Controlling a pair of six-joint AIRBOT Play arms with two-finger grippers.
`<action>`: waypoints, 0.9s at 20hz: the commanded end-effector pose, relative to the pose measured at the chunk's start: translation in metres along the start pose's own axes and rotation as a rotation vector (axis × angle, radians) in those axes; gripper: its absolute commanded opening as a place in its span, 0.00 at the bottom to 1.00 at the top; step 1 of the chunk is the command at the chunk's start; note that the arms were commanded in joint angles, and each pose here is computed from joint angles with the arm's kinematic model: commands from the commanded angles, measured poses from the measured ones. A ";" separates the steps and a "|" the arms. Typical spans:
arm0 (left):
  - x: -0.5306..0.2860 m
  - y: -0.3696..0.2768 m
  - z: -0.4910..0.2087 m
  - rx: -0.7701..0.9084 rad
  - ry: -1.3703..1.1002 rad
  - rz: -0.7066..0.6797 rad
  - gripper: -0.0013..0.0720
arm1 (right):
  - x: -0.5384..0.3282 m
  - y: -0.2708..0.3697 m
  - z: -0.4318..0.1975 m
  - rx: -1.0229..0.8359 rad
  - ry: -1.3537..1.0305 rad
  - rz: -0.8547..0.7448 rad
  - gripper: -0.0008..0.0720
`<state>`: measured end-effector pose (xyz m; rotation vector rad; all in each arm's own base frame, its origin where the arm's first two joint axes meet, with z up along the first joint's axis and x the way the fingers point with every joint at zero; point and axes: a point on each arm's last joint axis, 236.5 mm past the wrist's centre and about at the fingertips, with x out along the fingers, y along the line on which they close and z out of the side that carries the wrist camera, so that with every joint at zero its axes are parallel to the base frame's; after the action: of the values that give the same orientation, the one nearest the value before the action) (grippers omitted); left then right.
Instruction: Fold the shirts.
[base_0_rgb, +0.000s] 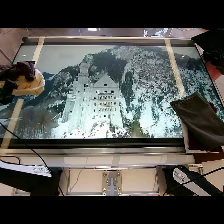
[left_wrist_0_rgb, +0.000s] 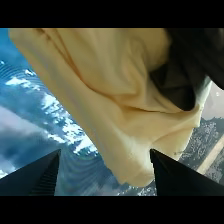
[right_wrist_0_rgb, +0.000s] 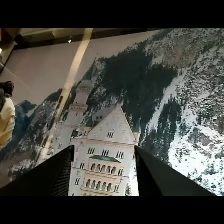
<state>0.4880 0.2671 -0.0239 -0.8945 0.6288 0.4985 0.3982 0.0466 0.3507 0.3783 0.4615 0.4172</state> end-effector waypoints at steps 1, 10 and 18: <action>0.049 0.012 -0.019 -0.173 0.025 -0.079 0.91 | -0.001 0.008 0.022 0.063 -0.091 0.038 0.60; 0.077 -0.033 0.003 -0.120 -0.053 -0.197 0.50 | -0.002 0.016 0.029 0.079 -0.121 0.071 0.59; 0.038 -0.086 -0.028 -0.085 0.150 -0.381 0.03 | -0.004 0.015 0.039 0.083 -0.163 0.071 0.41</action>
<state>0.5647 0.2366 -0.0415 -1.0775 0.5091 0.2706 0.4078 0.0494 0.3850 0.4970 0.3344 0.4362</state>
